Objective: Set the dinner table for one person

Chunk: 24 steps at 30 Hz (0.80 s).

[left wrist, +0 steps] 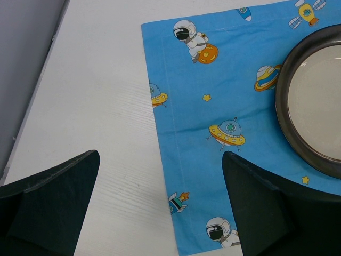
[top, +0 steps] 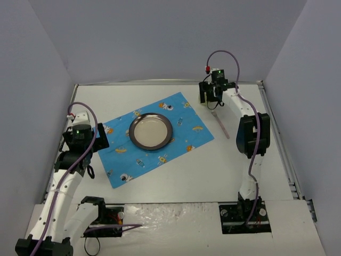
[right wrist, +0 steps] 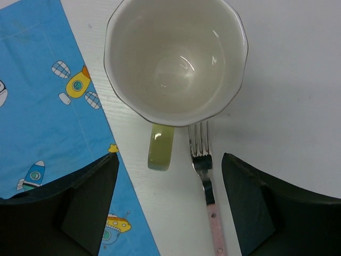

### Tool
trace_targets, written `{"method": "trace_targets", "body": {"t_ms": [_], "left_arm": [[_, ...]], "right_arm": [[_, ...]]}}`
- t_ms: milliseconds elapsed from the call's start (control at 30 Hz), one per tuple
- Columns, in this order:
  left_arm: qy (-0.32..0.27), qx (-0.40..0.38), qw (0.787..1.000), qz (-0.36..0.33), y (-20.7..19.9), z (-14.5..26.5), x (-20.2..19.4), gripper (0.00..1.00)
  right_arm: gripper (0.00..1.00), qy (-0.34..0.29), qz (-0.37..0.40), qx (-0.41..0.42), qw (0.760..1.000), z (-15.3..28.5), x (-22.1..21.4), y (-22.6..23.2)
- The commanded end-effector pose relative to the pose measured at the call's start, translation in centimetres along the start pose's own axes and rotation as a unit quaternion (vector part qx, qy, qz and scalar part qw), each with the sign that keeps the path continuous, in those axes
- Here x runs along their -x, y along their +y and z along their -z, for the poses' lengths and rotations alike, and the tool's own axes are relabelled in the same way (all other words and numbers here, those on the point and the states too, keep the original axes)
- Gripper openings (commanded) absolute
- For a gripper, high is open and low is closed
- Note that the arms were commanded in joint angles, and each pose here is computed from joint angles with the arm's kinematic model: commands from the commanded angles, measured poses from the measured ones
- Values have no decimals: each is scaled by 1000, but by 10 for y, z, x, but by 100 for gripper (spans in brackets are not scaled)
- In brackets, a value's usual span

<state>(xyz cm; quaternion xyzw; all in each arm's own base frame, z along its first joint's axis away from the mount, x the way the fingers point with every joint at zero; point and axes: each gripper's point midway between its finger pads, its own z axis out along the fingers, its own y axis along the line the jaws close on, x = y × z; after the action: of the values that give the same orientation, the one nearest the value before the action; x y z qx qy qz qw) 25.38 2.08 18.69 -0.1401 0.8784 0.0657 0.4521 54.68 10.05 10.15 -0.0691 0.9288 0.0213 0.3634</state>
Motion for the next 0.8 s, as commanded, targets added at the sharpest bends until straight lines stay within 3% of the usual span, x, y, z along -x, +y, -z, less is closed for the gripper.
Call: {"method": "trace_targets", "body": {"t_ms": [0,433,600,767], "left_arm": [[-21,1,1000,0,-2,0,14,97],[-17,0,1000,-1,-3,-2,13,97],[-16,1,1000,-3,-2,-3,12,97],[-16,2,1000,-4,-2,-3,12,97]], "right_arm": [[67,-48,16,-19,999,0,34,-4],[27,-55,16,-29,998,-20,32,-7],[6,-63,17,-35,997,-19,37,-10],[0,-84,35,-34,995,-3,50,-12]]}}
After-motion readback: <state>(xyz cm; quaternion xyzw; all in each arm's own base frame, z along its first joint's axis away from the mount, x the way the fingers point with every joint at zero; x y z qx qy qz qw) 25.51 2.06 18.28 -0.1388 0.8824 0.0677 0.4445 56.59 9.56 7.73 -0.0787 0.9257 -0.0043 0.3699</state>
